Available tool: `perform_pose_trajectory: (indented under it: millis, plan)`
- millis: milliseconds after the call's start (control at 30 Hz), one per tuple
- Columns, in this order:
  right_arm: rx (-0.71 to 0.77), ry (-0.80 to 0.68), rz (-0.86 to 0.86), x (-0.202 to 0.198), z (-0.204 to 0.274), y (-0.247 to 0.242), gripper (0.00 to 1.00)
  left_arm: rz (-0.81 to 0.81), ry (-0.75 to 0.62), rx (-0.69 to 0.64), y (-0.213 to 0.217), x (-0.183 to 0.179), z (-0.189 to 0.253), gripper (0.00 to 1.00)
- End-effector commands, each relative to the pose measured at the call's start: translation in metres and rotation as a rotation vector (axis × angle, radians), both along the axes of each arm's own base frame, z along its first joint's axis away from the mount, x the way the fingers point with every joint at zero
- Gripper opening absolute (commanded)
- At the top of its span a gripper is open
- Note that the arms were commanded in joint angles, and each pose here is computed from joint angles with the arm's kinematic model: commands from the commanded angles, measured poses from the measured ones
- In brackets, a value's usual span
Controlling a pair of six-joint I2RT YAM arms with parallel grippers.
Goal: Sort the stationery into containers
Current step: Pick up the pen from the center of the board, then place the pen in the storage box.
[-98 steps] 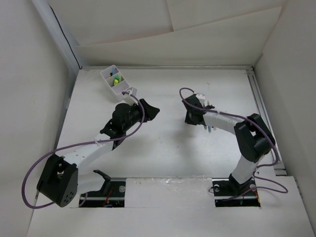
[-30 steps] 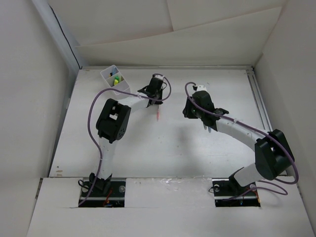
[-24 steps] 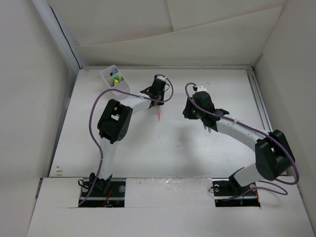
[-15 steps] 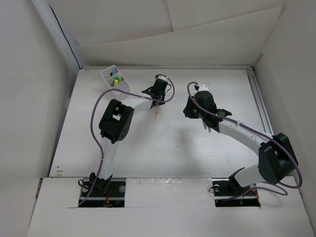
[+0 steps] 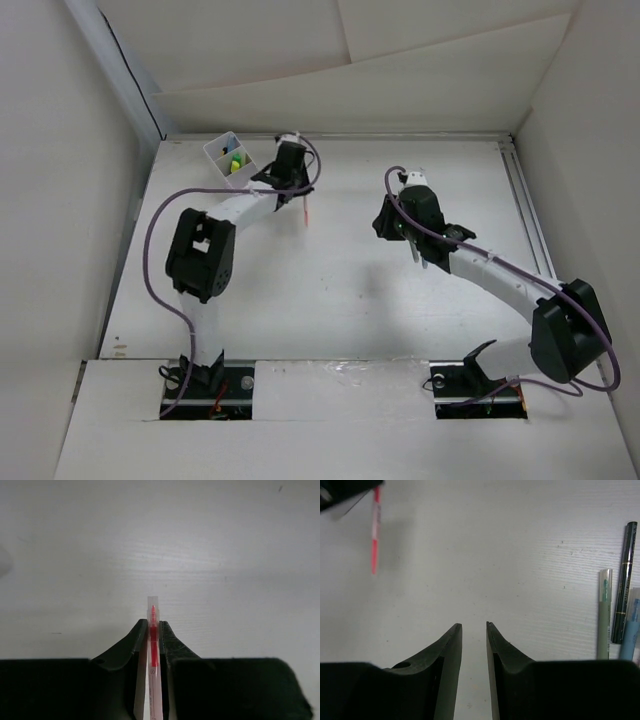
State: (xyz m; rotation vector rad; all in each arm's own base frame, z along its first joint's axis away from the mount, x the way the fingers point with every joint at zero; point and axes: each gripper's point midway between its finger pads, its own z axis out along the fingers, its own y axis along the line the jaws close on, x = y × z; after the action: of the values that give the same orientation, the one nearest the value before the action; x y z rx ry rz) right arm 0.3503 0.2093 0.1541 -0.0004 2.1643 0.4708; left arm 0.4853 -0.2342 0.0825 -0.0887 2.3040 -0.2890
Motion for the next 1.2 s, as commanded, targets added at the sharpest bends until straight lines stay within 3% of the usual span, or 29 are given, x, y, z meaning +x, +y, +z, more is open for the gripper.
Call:
perform_pose_trajectory:
  millis: [0,167,233,433,700,1167]
  plan:
    - [0.031,-0.060,0.008,0.004,0.017,0.002,0.32,0.129,-0.207,-0.224,0.025,0.024,0.109,0.00]
    - [0.034,-0.073,0.011,0.002,0.022,0.004,0.32,0.336,-0.408,-0.210,0.077,0.038,0.187,0.00]
    - [0.039,-0.080,0.011,0.002,0.026,0.003,0.32,0.457,-0.479,-0.134,0.108,0.044,0.209,0.00]
    - [0.046,-0.101,0.010,-0.001,0.032,0.004,0.32,0.604,-0.618,0.065,0.165,0.062,0.248,0.00]
    - [0.043,-0.103,0.013,-0.001,0.030,0.007,0.32,0.672,-0.622,0.304,0.208,0.088,0.220,0.00]
    - [0.014,-0.069,0.021,0.003,0.014,0.010,0.32,0.708,-0.658,0.511,0.212,0.110,0.194,0.00]
